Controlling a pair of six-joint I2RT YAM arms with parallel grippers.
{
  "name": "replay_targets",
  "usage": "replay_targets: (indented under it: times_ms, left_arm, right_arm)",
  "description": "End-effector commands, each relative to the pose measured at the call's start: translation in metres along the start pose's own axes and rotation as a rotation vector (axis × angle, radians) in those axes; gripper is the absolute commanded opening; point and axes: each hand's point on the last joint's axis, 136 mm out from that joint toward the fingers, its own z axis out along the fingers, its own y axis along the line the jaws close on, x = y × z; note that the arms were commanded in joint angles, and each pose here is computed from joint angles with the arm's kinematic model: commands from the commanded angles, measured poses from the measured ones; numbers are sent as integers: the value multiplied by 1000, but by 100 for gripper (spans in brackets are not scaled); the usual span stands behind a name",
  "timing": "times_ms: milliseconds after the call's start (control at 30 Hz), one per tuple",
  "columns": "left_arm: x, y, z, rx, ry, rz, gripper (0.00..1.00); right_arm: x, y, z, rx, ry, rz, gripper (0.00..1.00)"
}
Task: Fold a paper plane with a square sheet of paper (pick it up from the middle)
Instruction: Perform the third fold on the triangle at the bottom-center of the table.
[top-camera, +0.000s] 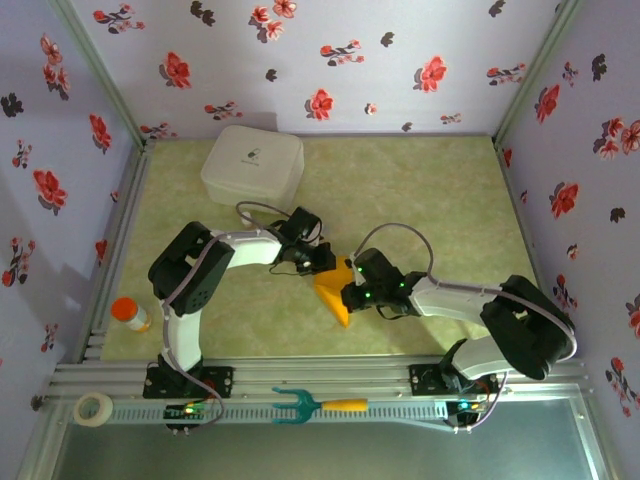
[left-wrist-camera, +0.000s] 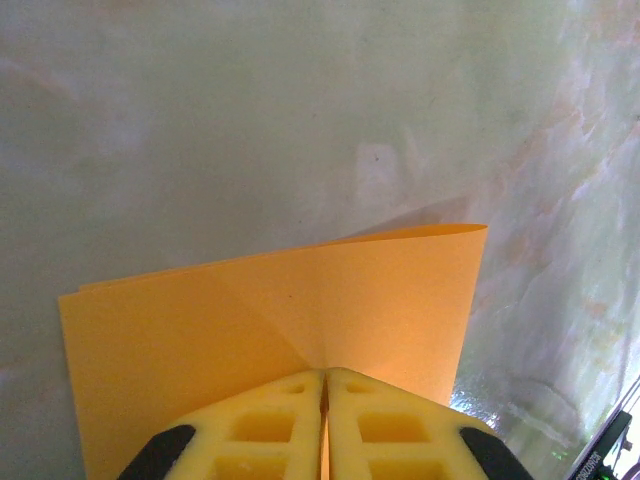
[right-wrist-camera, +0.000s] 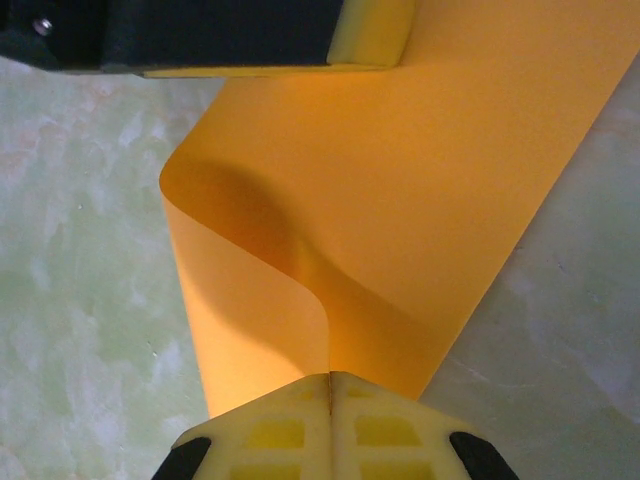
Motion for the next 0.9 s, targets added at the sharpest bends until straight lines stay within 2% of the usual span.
replay_targets:
  times_ms: [0,867]
  left_arm:
    - [10,15,-2,-60,16,-26,11]
    - [10,12,-4,-53,12,-25,11]
  right_arm:
    - [-7,-4,0,32,-7,14,2]
    - [-4,-8,5,53,22,20,2]
